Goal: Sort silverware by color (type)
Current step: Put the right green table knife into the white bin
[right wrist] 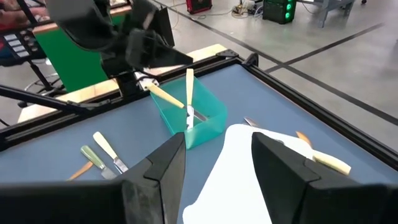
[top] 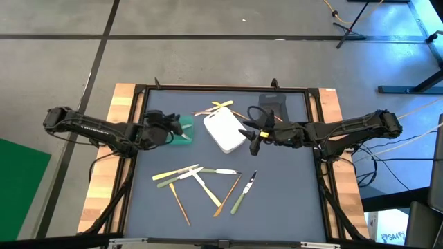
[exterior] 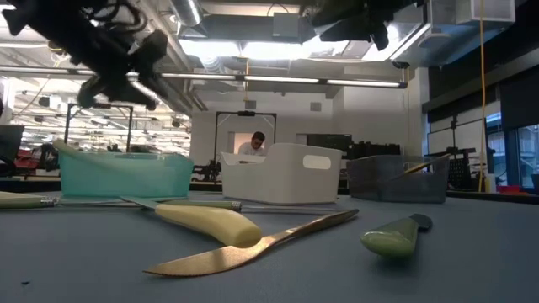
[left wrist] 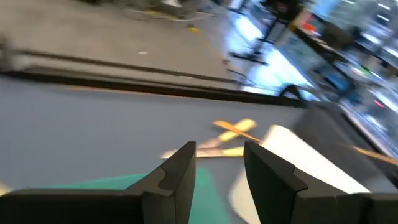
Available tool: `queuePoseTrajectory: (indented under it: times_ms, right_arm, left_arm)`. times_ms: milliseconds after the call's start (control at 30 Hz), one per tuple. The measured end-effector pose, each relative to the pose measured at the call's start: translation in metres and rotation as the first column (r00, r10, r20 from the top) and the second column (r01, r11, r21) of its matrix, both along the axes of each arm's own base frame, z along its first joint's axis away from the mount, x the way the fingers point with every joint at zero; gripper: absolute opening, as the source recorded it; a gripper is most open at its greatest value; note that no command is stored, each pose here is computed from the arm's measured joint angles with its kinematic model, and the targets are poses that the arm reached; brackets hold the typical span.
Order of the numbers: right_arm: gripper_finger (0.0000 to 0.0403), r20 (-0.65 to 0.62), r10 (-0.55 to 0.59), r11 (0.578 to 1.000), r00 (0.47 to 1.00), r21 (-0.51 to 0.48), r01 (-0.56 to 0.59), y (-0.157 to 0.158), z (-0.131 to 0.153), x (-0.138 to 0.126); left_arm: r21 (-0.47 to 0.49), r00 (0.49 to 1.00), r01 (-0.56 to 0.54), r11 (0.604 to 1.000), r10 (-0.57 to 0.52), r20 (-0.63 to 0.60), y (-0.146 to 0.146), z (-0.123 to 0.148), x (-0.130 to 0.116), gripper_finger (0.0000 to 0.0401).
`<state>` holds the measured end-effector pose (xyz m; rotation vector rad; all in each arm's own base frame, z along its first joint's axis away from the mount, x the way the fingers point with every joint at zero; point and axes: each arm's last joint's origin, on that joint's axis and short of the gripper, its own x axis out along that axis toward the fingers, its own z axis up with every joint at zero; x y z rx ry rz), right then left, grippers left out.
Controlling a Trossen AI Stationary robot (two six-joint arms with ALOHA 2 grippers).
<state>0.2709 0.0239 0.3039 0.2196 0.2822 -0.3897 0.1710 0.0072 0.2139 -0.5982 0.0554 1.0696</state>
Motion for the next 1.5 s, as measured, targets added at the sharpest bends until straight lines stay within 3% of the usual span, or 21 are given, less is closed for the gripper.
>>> queuePoseTrajectory:
  times_ms: [233, 467, 1233, 1500]
  right_arm:
    - [0.0172, -0.009, 0.000, 1.000, 1.000, -0.001, 0.000, 0.000, -0.001, 0.000]
    - [0.0172, -0.009, 0.000, 1.000, 1.000, -0.001, 0.000, 0.000, -0.001, 0.000]
    - [0.0172, -0.009, 0.000, 1.000, 1.000, -0.001, 0.000, 0.000, -0.001, 0.000]
    - [0.0172, -0.019, 0.000, 1.000, 1.000, -0.003, 0.000, 0.000, -0.002, -0.001]
  left_arm:
    - [0.035, 0.961, 0.276, 0.961, -0.277, 0.025, -0.009, 0.015, 0.014, 0.0129]
    - [0.040, 0.893, 0.445, 0.895, -0.447, 0.046, -0.019, 0.020, 0.019, 0.0129]
    - [0.054, 0.791, 0.602, 0.797, -0.604, 0.100, -0.054, 0.024, 0.016, 0.0129]
    - [0.056, 0.765, 0.635, 0.770, -0.637, 0.088, -0.071, 0.015, 0.028, 0.0129]
